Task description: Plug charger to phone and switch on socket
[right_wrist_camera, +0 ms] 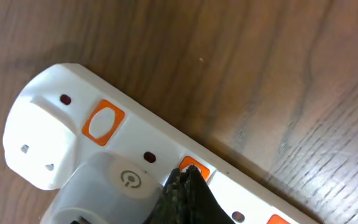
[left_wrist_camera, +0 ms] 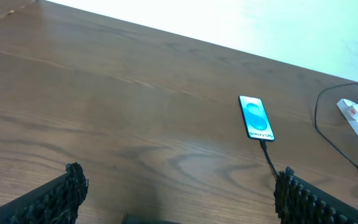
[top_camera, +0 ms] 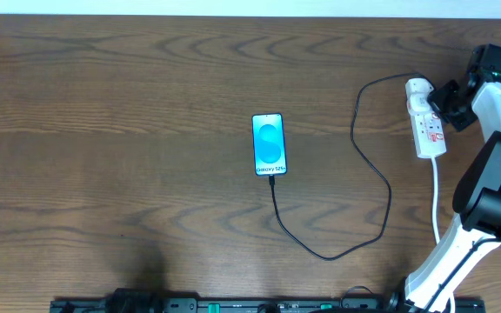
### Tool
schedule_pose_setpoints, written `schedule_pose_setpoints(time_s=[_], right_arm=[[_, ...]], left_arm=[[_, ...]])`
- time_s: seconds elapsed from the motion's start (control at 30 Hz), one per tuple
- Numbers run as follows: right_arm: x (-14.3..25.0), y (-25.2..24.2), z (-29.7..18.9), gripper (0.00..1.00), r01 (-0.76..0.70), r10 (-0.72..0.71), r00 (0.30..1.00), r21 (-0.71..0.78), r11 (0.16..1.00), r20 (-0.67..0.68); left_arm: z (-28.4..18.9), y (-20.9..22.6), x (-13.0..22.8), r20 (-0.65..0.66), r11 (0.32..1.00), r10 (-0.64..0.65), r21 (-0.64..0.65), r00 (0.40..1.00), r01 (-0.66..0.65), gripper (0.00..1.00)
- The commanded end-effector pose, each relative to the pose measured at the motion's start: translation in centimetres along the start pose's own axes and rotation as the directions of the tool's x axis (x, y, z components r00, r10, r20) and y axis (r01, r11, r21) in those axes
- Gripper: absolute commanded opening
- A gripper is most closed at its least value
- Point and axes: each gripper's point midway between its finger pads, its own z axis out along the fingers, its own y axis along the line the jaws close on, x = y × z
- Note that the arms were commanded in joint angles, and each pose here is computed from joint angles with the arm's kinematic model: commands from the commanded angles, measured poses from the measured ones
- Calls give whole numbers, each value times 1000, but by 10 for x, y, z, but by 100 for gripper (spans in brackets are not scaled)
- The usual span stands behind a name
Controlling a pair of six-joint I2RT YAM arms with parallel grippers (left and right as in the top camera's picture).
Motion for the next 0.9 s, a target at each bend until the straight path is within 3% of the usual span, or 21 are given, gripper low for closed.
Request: schedule_pose_setpoints(time_s=[0.0, 0.87], right_arm=[[-3, 21, -13, 1, 107, -106, 994, -40, 993, 35], [52, 36, 8, 1, 227, -230, 972, -61, 972, -52]], left_arm=[[-1, 2, 1, 8, 1000, 8, -3, 1000, -8, 98], [-1, 2, 1, 8, 1000, 8, -3, 1000, -8, 98]])
